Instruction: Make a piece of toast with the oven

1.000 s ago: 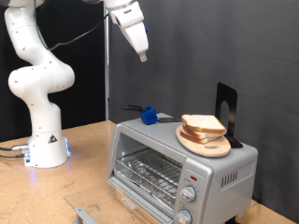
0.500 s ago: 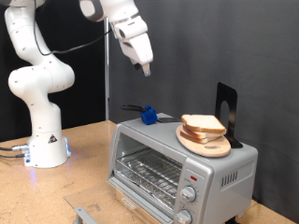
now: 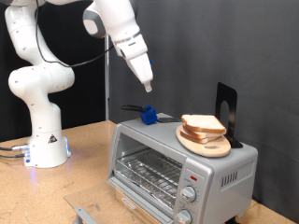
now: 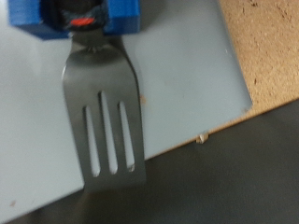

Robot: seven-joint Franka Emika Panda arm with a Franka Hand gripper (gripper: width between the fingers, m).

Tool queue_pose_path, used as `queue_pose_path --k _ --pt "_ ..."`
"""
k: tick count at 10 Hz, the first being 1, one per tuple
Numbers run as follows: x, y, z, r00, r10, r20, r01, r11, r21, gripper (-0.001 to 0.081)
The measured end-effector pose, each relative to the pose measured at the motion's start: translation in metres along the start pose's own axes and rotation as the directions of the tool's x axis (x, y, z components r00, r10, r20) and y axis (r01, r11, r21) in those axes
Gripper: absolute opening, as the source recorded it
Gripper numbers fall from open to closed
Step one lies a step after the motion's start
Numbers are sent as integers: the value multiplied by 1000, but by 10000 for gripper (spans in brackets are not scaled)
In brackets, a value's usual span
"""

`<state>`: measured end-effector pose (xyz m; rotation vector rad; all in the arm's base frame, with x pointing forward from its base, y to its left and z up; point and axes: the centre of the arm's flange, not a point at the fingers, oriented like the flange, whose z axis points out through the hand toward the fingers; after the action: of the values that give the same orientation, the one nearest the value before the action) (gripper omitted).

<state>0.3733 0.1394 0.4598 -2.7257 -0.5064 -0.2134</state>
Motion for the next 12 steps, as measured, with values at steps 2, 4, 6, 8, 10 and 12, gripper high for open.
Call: queue_pose_path --k 2,4,6,8,10,12 --pt "-3 6 18 1000 -2 12 2 1000 -30 808" --pt "-4 13 30 1000 3 -5 -3 999 -55 808" --pt "-2 19 38 1000 10 -21 -11 998 -67 808" --pt "1 24 48 1000 14 -18 -15 997 -74 808" --pt "2 25 58 1000 -6 -5 5 997 -75 808" --pt "5 21 64 998 -57 -12 56 996 -73 808"
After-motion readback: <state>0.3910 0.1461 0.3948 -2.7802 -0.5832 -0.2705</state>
